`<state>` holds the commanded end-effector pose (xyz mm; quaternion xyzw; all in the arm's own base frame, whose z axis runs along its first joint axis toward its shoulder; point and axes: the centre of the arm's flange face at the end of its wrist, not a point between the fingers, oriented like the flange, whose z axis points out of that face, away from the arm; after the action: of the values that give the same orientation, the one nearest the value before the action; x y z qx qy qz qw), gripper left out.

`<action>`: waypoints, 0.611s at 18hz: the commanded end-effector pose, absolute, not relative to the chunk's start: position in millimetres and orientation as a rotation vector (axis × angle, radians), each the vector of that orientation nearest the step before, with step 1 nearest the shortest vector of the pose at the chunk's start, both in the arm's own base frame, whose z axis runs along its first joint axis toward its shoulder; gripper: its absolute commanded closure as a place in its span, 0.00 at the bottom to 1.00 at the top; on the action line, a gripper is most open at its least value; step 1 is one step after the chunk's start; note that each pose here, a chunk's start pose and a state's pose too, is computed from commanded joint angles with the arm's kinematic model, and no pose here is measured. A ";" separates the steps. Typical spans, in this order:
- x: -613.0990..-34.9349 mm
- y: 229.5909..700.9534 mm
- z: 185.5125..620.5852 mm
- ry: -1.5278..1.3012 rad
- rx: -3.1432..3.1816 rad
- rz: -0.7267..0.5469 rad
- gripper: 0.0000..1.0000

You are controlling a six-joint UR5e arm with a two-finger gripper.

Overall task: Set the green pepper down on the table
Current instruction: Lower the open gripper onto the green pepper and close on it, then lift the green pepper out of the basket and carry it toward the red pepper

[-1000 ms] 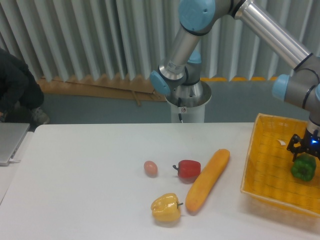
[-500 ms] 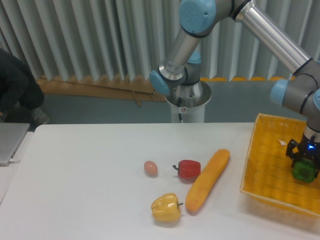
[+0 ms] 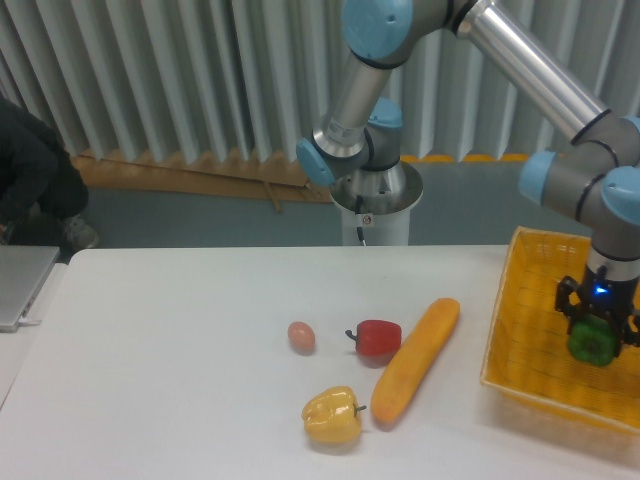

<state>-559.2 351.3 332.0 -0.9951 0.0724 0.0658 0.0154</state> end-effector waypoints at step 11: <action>-482.8 386.8 374.3 0.615 -3.095 -0.079 0.55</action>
<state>-482.8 386.8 374.3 -0.9805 0.1950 -0.0249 -0.0075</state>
